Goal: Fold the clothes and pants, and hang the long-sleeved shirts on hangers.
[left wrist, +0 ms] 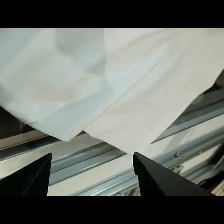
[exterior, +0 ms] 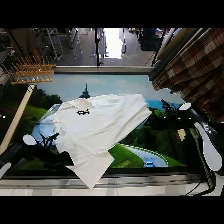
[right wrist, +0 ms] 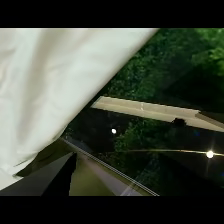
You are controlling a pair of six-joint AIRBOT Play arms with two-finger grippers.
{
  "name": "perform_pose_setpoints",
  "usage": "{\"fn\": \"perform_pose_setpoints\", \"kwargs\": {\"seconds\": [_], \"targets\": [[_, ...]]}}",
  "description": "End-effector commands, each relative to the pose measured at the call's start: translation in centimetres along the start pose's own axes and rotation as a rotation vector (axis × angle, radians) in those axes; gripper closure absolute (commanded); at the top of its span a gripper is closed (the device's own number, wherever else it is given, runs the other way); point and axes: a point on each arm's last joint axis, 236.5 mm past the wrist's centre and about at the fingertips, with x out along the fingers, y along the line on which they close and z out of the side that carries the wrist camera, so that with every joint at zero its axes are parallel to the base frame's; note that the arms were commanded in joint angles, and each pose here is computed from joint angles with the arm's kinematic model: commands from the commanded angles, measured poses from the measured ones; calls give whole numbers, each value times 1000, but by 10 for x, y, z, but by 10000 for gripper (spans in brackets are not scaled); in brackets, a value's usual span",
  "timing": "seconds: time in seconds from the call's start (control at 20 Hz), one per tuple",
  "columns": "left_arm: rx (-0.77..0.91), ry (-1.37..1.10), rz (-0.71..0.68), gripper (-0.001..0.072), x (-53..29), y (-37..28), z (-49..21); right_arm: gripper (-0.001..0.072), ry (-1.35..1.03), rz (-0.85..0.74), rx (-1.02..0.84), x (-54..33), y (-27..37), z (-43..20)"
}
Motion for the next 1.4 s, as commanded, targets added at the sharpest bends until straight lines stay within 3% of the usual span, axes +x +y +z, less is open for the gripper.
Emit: {"fn": "perform_pose_setpoints", "kwargs": {"seconds": [0.0,0.15,0.3,0.45,0.5,0.8,1.1,1.35], "targets": [[-46,-13,28,154,11,3,0,131,-29,12,19,3,0,5],[-89,-67,34,283,20,12,8,131,-54,28,27,3,4,11],[-107,-174,-27,516,17,-1,34,129,-58,35,30,3,5,12],[-36,-170,-19,622,24,-8,33,127,-72,30,51,2,4,16],[-3,-156,-12,703,29,-11,30,127,-87,26,57,2,3,19],[89,-180,-20,700,8,-15,37,128,-109,-19,45,2,-8,24],[-77,-605,-39,702,-185,64,122,127,-307,-127,-40,-17,-39,70],[-59,-519,-60,701,-167,74,132,128,-318,-146,-176,-3,-33,95]]}}
